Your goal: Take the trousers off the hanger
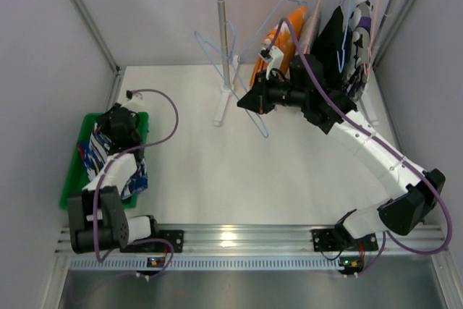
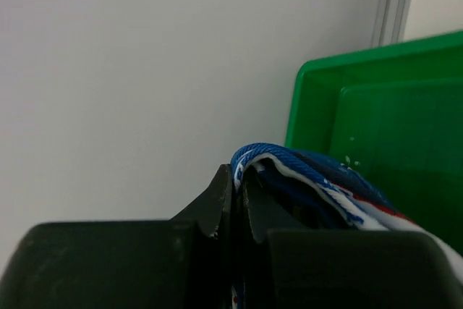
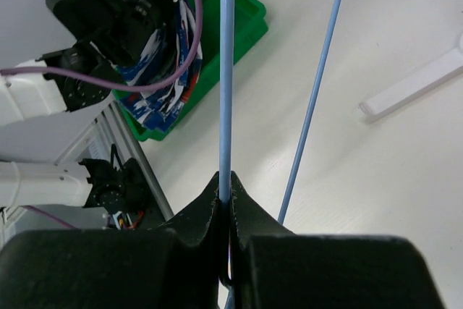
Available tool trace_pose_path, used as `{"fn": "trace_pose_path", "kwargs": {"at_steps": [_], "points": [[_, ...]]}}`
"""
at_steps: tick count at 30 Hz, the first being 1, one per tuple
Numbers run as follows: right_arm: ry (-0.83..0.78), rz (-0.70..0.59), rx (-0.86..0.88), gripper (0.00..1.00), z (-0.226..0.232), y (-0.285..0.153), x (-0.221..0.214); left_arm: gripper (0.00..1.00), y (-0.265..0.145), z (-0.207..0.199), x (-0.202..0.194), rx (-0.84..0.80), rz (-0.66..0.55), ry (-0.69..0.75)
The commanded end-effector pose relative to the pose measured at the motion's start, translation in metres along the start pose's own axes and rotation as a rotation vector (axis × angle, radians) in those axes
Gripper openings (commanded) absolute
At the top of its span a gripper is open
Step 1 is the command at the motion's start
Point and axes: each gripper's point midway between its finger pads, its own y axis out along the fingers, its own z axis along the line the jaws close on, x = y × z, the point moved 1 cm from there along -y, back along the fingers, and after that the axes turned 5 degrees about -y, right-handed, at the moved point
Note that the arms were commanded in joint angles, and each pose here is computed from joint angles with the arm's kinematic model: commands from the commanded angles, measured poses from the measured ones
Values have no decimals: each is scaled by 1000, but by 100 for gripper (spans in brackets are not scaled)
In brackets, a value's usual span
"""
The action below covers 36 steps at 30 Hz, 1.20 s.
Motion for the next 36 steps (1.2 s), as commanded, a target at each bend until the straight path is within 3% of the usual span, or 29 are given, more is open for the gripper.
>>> {"fn": "trace_pose_path", "kwargs": {"at_steps": [1, 4, 6, 7, 8, 13, 14, 15, 18, 20, 22, 26, 31, 36], "points": [[-56, -52, 4, 0, 7, -15, 23, 0, 29, 46, 55, 159, -149, -227], [-56, -60, -5, 0, 6, -20, 24, 0, 49, 35, 62, 136, -136, -234], [-57, -65, -7, 0, 7, -23, 24, 20, 52, 27, 66, 94, -149, -238], [-61, -67, -11, 0, 6, -25, 25, 34, 52, 24, 67, 69, -153, -241], [-62, -70, -12, 0, 6, -26, 25, 53, 50, 15, 67, 13, -152, -241], [-66, -86, -19, 0, 6, -34, 28, 77, 31, 6, 79, -181, -145, -327], [-69, -88, -20, 0, 7, -35, 28, 86, 20, 17, 89, -199, -172, -406], [-76, -95, -22, 0, 8, -39, 30, 98, 6, 0, 89, -338, -155, -394], [-84, -100, -37, 0, 8, -48, 28, 99, -45, 10, 118, -570, -209, -487], [-84, -96, -51, 0, 7, -54, 24, 99, -80, 40, 144, -639, -291, -567], [-84, -100, -66, 0, 7, -62, 20, 99, -120, 31, 148, -831, -300, -572], [-66, -107, -100, 0, 5, -76, 9, 99, -175, 56, 158, -927, -317, -751], [5, -166, -179, 0, -8, -104, 12, 99, -210, 64, 170, -1039, -304, -949], [101, -220, -190, 0, -7, -115, 29, 99, -217, 65, 179, -1081, -347, -982]]}}
